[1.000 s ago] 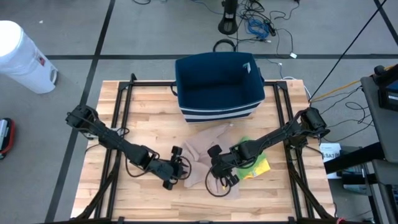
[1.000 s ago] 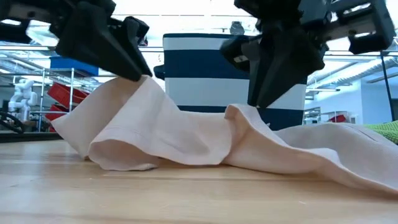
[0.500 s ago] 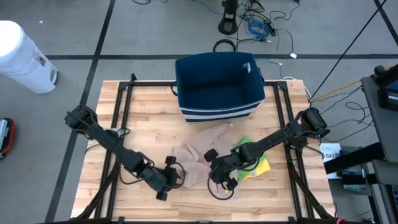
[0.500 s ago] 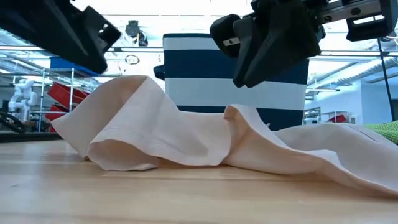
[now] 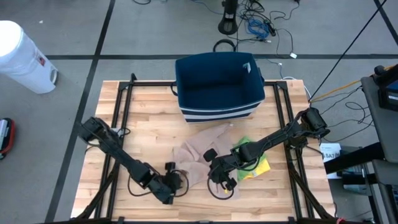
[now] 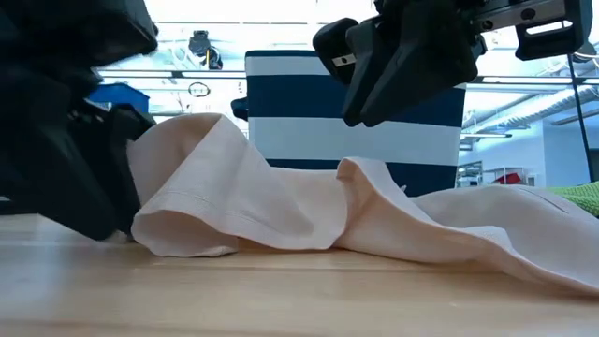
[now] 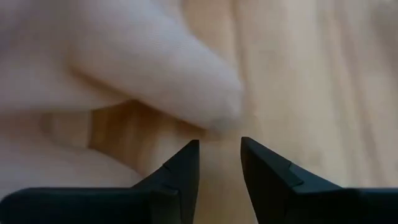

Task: Fold towel
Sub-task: Fold the light brown towel

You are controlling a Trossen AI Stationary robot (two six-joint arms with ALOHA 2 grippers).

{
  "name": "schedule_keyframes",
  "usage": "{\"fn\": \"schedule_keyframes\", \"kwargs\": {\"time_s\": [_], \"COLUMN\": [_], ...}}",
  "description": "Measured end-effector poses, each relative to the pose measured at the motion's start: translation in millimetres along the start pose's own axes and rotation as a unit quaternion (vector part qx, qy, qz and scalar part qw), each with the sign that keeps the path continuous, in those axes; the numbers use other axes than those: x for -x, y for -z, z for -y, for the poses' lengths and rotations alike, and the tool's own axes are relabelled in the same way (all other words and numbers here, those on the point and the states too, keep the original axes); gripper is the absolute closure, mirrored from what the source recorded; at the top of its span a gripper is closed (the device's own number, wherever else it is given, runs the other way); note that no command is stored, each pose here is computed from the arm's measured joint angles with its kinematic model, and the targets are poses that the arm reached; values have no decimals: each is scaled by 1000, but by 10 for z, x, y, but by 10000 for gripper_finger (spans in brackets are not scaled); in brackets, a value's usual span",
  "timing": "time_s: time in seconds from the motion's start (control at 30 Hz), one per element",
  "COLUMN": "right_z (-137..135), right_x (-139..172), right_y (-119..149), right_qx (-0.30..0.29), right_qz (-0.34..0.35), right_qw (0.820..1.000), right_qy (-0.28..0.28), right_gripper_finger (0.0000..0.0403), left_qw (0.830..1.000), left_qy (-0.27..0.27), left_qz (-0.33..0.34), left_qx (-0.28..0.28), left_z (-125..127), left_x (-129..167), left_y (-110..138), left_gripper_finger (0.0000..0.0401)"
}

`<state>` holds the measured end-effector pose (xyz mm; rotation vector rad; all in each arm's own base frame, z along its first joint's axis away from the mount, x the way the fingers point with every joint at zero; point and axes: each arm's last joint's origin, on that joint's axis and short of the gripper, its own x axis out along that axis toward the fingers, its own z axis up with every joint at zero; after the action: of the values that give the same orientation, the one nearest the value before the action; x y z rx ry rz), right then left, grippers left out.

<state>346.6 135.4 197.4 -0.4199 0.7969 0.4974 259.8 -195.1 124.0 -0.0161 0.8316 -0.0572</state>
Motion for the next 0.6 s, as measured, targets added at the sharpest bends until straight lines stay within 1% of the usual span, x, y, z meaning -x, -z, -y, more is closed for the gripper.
{"fn": "schedule_keyframes", "kwargs": {"time_s": [0.07,0.13,0.2,0.3,0.37,0.47,0.6], "right_z": [0,0,0,-1,0,0,0], "right_x": [0,0,0,0,0,0,0], "right_y": [1,2,3,3,1,2,2], "right_qx": [-7,-12,-17,-19,-20,-21,-21], "right_qz": [0,-1,-1,-2,-1,-1,-1], "right_qw": [1000,1000,1000,1000,1000,1000,1000], "right_qy": [0,0,0,0,0,0,0], "right_gripper_finger": [331,321,313,306,305,305,305], "left_qw": [1000,1000,999,997,997,997,996], "left_qy": [-12,-10,-13,-42,-48,-55,-61], "left_qz": [4,16,31,50,52,49,49], "left_qx": [7,14,20,30,32,35,41], "left_z": [4,22,32,6,-18,-65,-113], "left_x": [-40,-64,-72,-75,-84,-102,-121], "left_y": [25,19,1,-18,-32,-46,-69], "left_gripper_finger": [276,268,256,235,227,226,239]}}
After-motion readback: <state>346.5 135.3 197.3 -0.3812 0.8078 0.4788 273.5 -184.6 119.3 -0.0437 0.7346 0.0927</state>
